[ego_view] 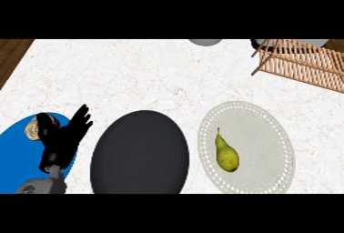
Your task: Pick the croissant from the placemat and place it in the tiered shelf
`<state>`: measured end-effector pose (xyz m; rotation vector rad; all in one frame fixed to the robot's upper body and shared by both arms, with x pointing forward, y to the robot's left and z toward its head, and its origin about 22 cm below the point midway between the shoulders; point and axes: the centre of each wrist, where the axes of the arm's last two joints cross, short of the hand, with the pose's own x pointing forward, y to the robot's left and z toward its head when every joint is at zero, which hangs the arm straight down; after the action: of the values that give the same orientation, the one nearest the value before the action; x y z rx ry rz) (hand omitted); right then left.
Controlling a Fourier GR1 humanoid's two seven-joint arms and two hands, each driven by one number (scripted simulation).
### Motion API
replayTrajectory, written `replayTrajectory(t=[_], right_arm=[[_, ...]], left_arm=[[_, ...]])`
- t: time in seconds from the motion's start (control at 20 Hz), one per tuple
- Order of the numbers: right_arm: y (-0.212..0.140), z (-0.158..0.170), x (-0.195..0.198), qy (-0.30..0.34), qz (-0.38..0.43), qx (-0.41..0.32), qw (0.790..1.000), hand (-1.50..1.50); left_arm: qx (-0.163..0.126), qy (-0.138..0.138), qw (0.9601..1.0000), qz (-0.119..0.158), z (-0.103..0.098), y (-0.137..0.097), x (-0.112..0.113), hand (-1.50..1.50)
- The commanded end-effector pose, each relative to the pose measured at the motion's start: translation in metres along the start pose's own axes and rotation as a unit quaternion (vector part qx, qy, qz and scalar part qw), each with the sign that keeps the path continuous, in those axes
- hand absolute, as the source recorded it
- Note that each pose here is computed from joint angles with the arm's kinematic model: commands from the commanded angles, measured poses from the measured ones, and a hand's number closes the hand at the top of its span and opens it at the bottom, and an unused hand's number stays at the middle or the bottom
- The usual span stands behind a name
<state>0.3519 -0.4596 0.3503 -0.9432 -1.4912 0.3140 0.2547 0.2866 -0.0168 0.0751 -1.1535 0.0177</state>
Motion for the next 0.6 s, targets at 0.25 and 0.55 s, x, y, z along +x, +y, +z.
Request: replayTrajectory(t=[0.25, 0.55], right_arm=[[0.033, -0.025, -0.017, -0.006, 0.031, 0.007, 0.999, 1.5], [0.024, -0.024, -0.039, -0.006, 0.038, -0.012, 0.999, 1.5]], left_arm=[[-0.002, 0.006, 1.0, 0.004, -0.004, 0.006, -0.001, 0.0], [-0.013, 0.006, 0.9999, 0.004, -0.013, -0.014, -0.003, 0.0]])
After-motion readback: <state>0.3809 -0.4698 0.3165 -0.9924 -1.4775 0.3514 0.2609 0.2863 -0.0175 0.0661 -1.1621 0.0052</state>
